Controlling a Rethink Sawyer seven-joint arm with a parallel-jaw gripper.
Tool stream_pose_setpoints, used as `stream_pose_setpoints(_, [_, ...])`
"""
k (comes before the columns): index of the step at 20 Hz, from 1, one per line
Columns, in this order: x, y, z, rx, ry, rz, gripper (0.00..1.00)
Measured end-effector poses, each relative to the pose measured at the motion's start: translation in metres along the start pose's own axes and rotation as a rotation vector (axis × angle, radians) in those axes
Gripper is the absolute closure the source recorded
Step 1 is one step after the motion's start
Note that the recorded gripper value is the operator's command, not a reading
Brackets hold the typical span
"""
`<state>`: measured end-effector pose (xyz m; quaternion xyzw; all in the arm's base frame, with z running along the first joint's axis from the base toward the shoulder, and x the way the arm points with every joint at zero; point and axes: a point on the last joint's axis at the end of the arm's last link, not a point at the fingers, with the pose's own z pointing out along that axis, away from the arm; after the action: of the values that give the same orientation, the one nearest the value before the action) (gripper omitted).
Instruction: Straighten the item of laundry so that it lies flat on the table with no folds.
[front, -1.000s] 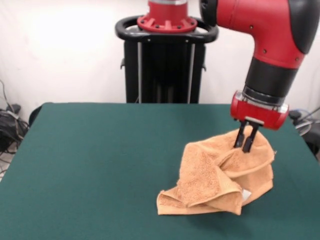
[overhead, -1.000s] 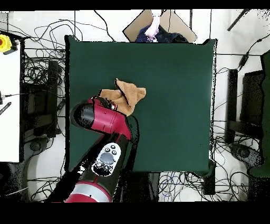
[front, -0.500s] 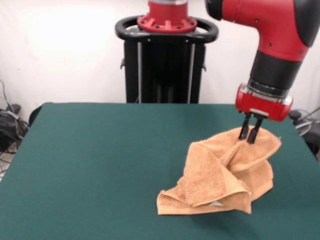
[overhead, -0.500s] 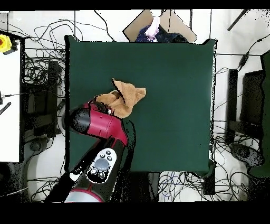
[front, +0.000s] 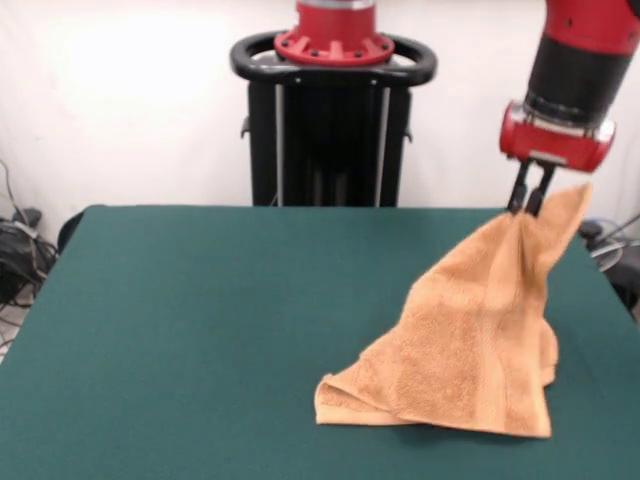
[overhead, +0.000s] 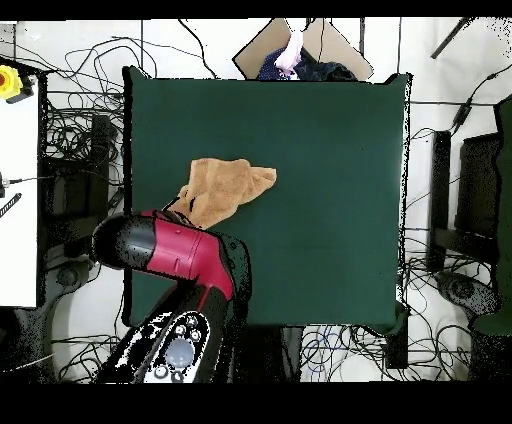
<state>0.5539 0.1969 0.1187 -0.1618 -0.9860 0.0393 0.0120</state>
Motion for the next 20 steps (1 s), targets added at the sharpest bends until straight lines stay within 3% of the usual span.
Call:
stream_pose_setpoints(2, [0.000, -0.004, -0.006, -0.003, 0.007, 0.003, 1.00])
stream_pose_setpoints(11, [-0.037, -0.070, -0.040, -0.027, -0.018, 0.111, 1.00])
stream_pose_setpoints(20, [-0.063, -0.144, -0.035, -0.040, 0.009, 0.214, 1.00])
